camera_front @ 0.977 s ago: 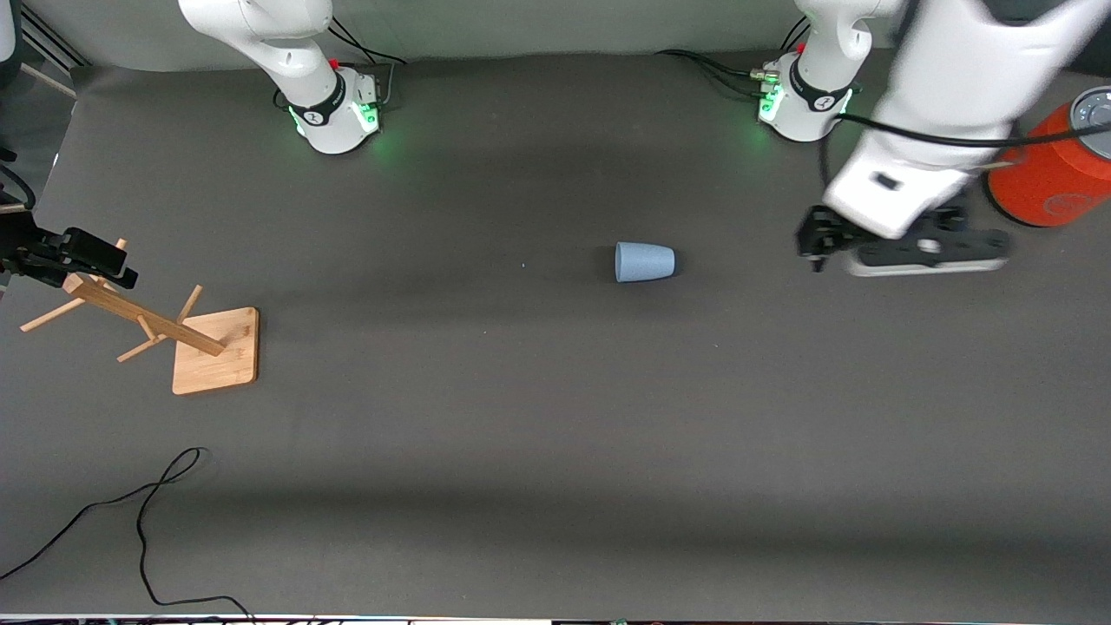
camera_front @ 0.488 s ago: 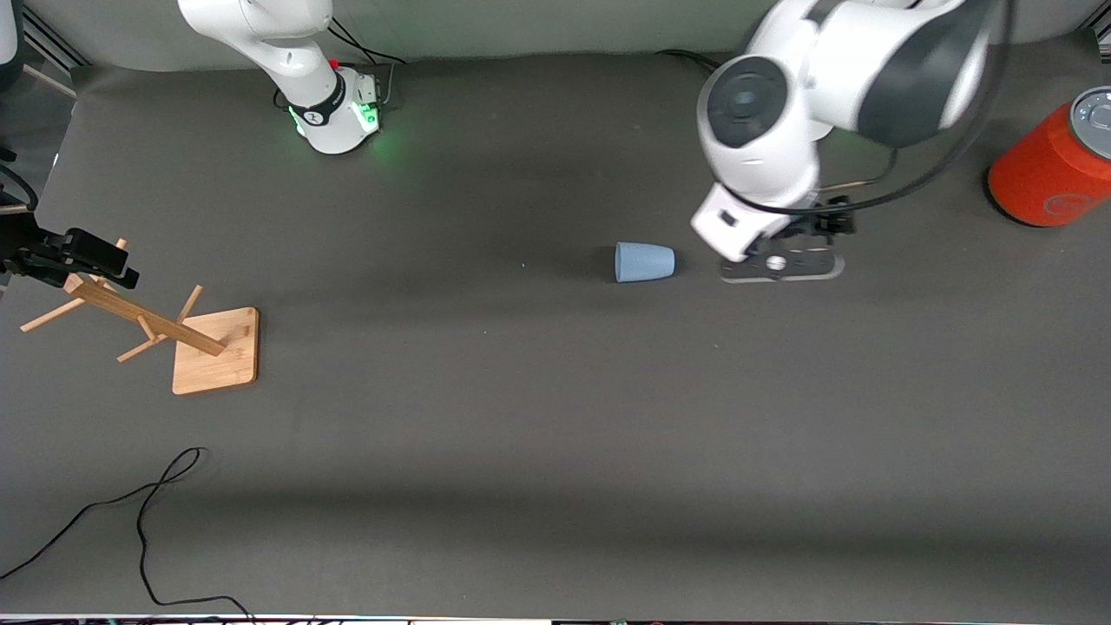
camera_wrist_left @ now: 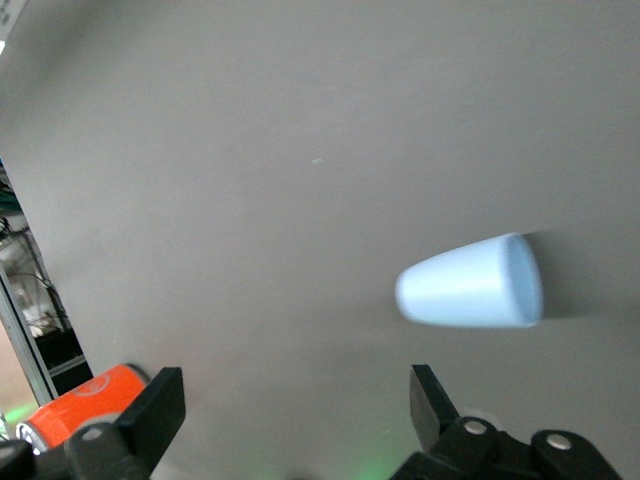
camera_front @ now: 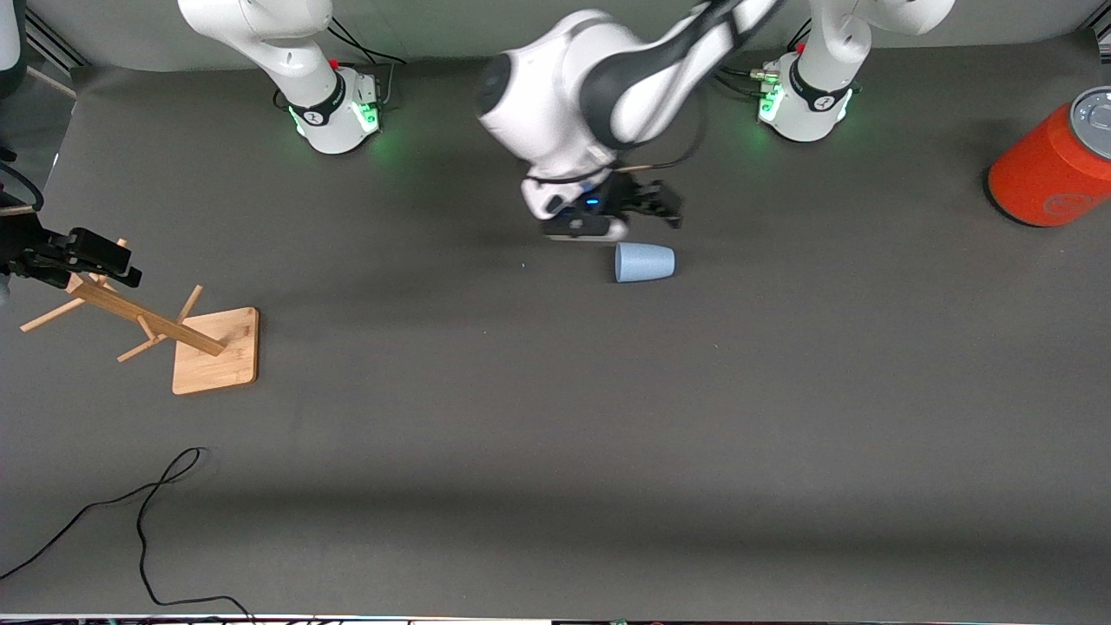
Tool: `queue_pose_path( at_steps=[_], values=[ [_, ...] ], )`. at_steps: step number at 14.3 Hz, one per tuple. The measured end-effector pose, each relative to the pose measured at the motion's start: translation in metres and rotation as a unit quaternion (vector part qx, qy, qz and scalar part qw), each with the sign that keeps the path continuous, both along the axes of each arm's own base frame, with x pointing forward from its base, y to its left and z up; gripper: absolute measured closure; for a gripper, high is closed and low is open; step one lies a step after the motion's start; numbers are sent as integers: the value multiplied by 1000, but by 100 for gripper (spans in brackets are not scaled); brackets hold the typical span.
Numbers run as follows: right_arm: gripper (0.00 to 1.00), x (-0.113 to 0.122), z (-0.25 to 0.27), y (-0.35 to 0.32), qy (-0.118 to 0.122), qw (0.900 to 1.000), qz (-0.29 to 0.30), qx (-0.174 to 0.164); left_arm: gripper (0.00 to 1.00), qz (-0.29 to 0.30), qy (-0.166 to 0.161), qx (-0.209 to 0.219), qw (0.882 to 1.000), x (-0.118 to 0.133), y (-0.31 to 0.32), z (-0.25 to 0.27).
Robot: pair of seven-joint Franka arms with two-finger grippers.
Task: Rotate and upright cup with both arms
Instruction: 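Reach the left gripper toward the lying blue cup, then grasp the blue cup's rim with the left gripper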
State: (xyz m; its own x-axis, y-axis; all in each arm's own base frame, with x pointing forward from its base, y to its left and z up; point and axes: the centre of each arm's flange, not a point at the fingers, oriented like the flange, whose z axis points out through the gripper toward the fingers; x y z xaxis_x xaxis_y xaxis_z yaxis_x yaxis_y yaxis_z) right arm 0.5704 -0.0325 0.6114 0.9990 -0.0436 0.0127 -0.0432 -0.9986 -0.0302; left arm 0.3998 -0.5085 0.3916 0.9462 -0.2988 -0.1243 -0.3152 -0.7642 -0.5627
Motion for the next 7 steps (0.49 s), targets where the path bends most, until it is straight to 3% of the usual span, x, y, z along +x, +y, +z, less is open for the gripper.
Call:
queue_pose_path(
  at_steps=[3,7],
  values=[
    [0,0,-1,0,1,1000,10,-1,0,-4,5,-3,1000,7,-35,-41],
    [0,0,-1,1,1,1000,19,-1,0,-2,9,12,1000,26,-36,-86]
  ],
)
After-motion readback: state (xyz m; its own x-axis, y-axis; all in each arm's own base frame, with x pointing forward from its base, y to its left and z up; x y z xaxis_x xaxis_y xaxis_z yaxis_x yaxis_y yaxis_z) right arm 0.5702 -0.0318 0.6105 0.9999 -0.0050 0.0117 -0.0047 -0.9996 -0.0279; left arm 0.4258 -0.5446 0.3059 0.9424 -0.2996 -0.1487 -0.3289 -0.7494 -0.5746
